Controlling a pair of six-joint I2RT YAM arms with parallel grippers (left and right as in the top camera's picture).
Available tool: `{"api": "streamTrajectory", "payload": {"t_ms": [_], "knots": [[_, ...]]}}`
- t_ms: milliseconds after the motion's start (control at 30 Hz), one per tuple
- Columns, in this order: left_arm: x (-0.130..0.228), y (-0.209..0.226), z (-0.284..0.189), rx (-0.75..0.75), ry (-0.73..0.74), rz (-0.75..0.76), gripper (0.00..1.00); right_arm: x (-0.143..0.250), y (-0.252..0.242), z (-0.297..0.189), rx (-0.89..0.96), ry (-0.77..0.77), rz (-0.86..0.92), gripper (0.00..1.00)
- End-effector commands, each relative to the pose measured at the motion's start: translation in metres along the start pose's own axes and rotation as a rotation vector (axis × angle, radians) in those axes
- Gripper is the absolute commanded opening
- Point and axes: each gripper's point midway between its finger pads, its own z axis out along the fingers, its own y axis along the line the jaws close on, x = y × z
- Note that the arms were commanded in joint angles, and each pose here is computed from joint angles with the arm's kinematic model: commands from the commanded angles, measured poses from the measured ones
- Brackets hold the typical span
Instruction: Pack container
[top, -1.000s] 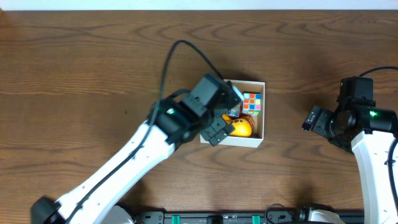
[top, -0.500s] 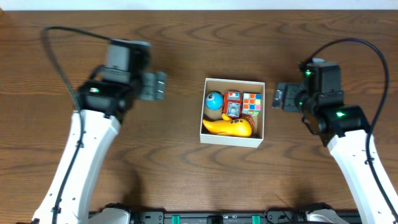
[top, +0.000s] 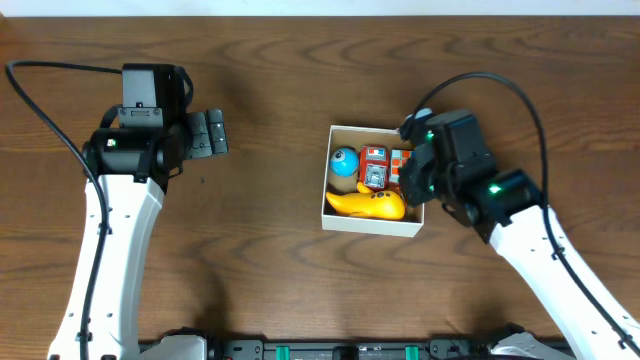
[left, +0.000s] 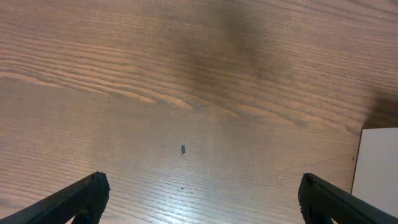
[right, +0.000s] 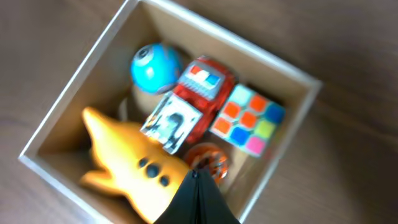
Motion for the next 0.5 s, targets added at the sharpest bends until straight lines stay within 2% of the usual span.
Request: {"api": "streamTrajectory", "payload": {"t_ms": [0,233,467], "knots": [[-0.005,0.000,-0.004,0.004,-0.014,-0.020,0.98,0.010,0.014,0.006,-0.029,0.046,-0.049,0.01],[-0.005,0.000,-0.004,0.004,-0.013,-0.020,0.98,0.045,0.018,0.029,-0.031,0.225,-0.062,0.01],[-0.005,0.000,-0.004,0.004,-0.013,-0.020,0.98,0.067,0.025,0.058,-0.035,0.338,-0.075,0.01]]}}
